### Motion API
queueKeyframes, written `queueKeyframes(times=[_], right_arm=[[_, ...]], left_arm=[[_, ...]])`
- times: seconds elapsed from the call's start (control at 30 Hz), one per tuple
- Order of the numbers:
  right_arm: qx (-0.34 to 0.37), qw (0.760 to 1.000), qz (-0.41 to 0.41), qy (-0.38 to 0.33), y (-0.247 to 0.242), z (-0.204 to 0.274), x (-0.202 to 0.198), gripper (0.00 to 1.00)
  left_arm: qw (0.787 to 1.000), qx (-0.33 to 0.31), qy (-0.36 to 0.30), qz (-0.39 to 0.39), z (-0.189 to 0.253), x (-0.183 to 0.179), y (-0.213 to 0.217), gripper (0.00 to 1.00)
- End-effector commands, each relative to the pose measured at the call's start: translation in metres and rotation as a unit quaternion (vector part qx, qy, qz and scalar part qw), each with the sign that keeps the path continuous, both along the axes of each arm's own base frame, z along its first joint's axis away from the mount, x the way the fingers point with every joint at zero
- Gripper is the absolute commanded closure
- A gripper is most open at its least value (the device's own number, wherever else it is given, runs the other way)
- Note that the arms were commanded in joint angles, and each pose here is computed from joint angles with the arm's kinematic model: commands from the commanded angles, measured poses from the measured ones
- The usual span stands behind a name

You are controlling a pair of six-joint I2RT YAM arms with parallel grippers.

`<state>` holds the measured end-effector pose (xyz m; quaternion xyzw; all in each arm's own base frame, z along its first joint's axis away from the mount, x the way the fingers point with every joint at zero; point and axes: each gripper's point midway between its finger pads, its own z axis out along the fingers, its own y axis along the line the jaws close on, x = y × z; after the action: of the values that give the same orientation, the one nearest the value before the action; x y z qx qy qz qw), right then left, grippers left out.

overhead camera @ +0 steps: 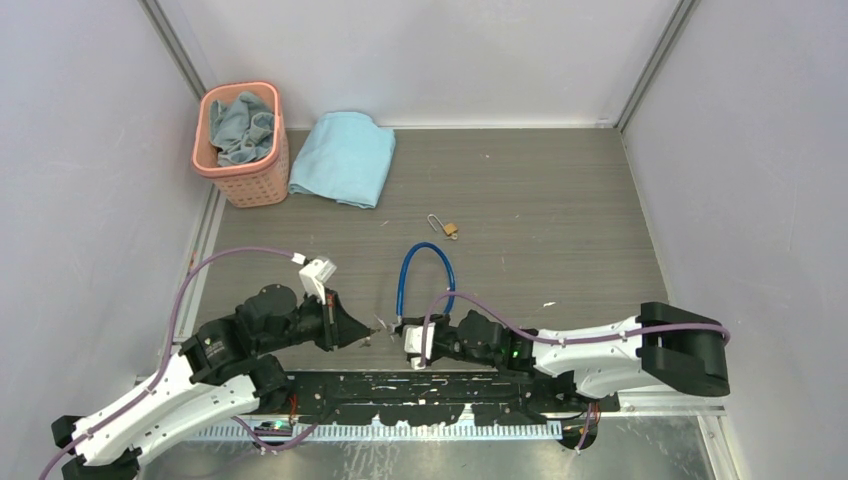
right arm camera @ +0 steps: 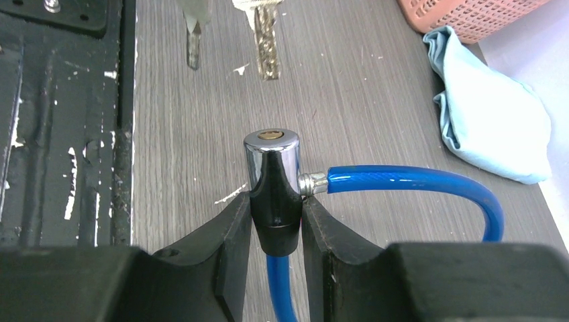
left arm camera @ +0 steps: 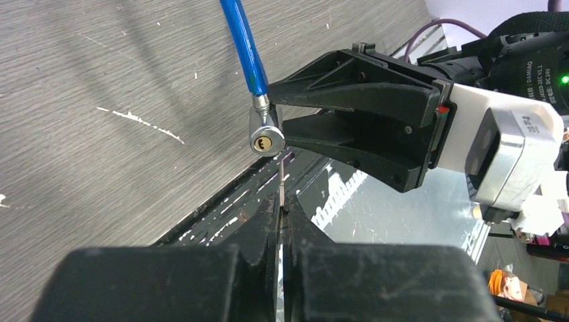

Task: Unlock with the key

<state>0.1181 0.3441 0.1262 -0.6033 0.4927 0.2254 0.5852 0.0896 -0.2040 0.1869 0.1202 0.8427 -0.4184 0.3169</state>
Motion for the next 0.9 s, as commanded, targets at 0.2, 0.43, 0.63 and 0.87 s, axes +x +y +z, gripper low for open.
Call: queueKeyframes(times=[0.2,0.43,0.63,0.87], right_arm=[[0.062,0.996,-0.015,-0.055,0.014,0.044,0.007,0.99],[0.072,0.996,-0.013,-0.060,0.014,0.050,0.005,0.99],[0.076,0.995,-0.020,-0.065,0.013,0.053,0.006,0.99],[0.079,0.994,-0.024,-0.069,0.013,0.054,0.007,0.99]], left_arm=[[1.000,-0.014,-0.011,0.017,0.011,0.008,-0.002,1.00],[0.999,-0.031,-0.002,0.027,0.006,0.015,-0.013,1.00],[0.999,-0.028,0.004,0.041,0.001,0.019,-0.014,1.00],[0.998,-0.027,0.009,0.050,-0.003,0.022,-0.014,1.00]])
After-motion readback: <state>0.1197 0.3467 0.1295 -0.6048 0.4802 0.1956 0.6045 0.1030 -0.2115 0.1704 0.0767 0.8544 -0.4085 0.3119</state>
